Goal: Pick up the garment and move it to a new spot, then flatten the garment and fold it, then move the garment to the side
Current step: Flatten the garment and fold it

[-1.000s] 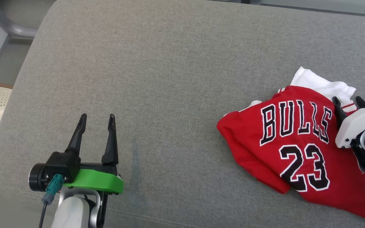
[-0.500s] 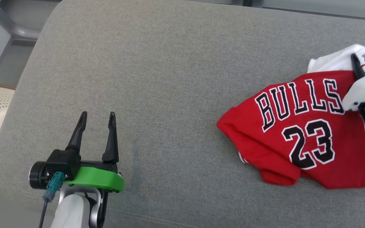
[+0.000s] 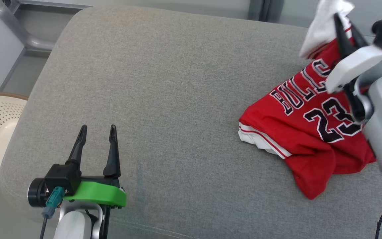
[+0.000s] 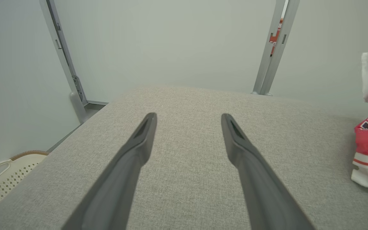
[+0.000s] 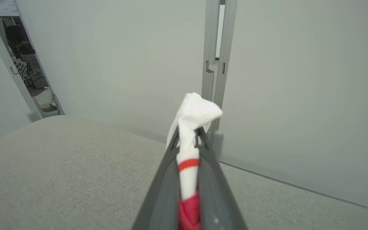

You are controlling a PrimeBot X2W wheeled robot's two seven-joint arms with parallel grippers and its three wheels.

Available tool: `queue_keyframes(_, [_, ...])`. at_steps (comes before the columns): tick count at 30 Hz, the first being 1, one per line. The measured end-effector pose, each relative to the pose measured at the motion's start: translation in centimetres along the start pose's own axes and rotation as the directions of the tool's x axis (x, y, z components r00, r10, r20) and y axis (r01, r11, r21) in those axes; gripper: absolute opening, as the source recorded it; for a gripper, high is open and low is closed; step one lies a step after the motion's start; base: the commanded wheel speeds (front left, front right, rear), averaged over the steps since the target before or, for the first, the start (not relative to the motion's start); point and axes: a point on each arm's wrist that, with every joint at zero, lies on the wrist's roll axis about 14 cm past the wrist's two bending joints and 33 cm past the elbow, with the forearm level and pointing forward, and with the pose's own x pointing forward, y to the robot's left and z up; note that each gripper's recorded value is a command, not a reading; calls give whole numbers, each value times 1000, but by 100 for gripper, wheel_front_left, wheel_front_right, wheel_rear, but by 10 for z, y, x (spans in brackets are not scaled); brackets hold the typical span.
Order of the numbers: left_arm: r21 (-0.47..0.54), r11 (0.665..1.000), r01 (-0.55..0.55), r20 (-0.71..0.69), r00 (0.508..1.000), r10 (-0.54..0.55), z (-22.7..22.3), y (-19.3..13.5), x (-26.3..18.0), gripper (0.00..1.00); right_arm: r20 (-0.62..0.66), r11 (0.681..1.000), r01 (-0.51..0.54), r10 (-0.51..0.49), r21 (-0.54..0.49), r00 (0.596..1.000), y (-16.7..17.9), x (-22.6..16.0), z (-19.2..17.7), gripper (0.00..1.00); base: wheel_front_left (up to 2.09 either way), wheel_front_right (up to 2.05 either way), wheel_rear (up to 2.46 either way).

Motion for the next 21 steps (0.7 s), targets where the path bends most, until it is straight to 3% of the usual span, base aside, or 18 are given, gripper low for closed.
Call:
queue_keyframes(4, [-6,1000,-11,13,1000,11,5,4,-7,100,-23,991,-137,137,7,990,56,-22,-19,0,0,0,0])
queue_keyframes(10, [-7,1000,-20,30,999,20,10,7,-16,100,-44,949,-308,311,65,949,131,-69,-42,0,0,0,0])
queue_keyframes(16, [-12,1000,1,41,999,0,13,0,-16,100,-118,856,-509,517,89,848,214,-130,-77,0,0,0,0])
queue_keyframes(21, [-16,1000,8,39,999,-7,13,-3,-18,100,-205,808,-570,590,150,781,249,-169,-110,3,0,0,0])
